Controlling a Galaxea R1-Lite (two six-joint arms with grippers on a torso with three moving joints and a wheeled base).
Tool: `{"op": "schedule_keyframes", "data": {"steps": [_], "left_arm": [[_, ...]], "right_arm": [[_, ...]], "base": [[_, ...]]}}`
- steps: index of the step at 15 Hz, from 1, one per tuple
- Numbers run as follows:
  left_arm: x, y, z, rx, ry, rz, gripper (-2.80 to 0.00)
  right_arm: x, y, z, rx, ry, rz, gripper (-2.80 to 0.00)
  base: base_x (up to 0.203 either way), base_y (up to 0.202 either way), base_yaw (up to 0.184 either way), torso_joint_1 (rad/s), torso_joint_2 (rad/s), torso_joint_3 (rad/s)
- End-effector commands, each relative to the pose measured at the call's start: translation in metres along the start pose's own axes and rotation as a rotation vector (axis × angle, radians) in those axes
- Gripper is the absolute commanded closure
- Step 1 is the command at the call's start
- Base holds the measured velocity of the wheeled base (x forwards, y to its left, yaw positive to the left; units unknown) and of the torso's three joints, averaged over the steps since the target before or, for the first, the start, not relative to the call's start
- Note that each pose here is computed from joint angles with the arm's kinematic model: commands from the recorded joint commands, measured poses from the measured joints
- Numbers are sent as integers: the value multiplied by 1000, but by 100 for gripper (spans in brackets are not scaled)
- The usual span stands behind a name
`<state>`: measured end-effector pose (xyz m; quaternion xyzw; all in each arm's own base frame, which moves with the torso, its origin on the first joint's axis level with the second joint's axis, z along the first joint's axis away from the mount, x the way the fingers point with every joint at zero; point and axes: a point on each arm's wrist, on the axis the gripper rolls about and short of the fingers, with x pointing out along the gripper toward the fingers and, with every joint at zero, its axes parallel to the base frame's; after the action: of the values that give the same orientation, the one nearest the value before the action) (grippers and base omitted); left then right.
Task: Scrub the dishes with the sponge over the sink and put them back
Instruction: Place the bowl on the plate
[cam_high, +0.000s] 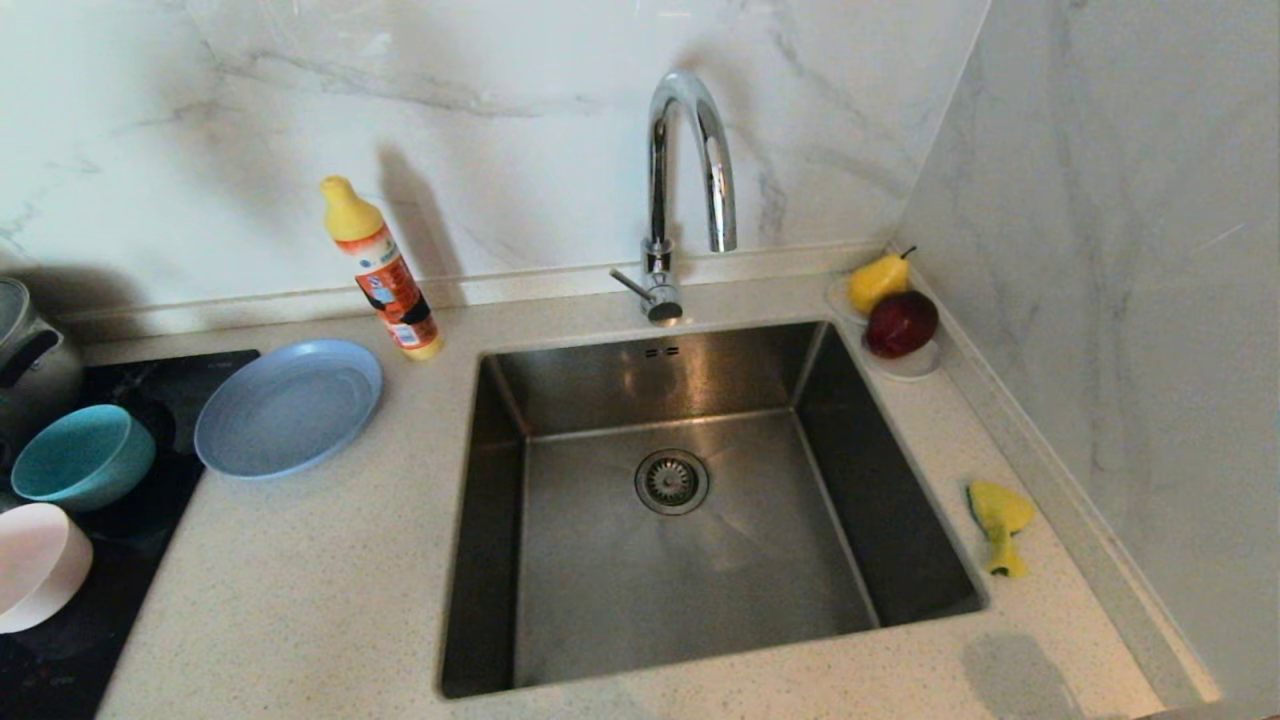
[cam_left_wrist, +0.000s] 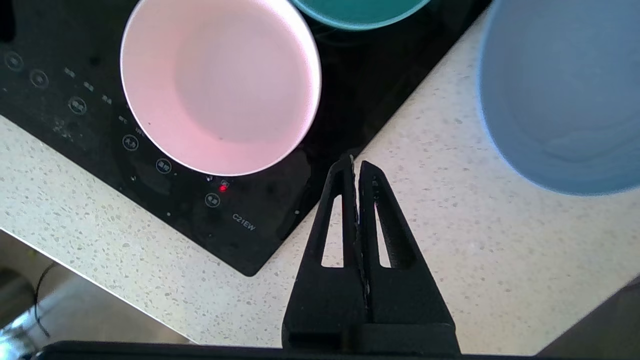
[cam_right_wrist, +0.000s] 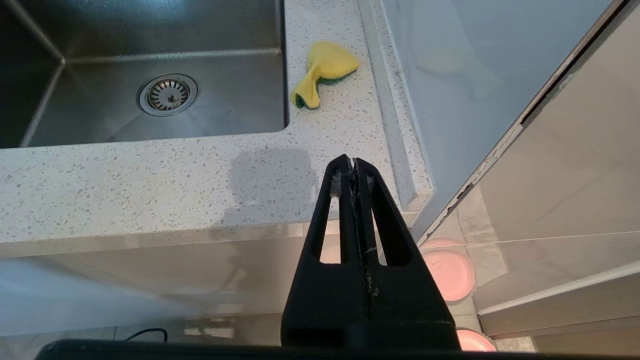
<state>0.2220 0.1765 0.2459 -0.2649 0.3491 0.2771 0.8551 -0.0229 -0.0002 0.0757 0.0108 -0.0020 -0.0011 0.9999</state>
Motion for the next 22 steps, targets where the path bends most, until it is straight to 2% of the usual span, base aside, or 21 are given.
{"op": "schedule_keyframes", "data": {"steps": [1, 4, 7, 10, 11, 15, 20, 22], "left_arm": [[14, 7, 3, -20, 32, 17, 0], [27, 19, 7, -58, 47, 40, 0], [32, 29, 1, -101, 110, 75, 0], [33, 34, -6, -120, 167, 95, 0], [36, 36, -6, -128, 174, 100, -280], [57, 45, -7, -185, 215, 162, -280], [67, 50, -15, -198, 253, 174, -280], [73, 52, -15, -196, 240, 163, -280]], "right_arm": [[0, 0, 0, 0, -1, 1, 0], [0, 0, 0, 0, -1, 1, 0], [0, 0, 0, 0, -1, 1, 0], [0, 0, 0, 0, -1, 1, 0], [0, 0, 0, 0, -1, 1, 0], [0, 0, 0, 0, -1, 1, 0], [0, 0, 0, 0, -1, 1, 0], [0, 0, 0, 0, -1, 1, 0]], "base": [[0, 0, 0, 0, 0, 0], [0, 0, 0, 0, 0, 0], [0, 0, 0, 0, 0, 0], [0, 0, 0, 0, 0, 0], [0, 0, 0, 0, 0, 0], [0, 0, 0, 0, 0, 0], [0, 0, 0, 0, 0, 0], [0, 0, 0, 0, 0, 0]]}}
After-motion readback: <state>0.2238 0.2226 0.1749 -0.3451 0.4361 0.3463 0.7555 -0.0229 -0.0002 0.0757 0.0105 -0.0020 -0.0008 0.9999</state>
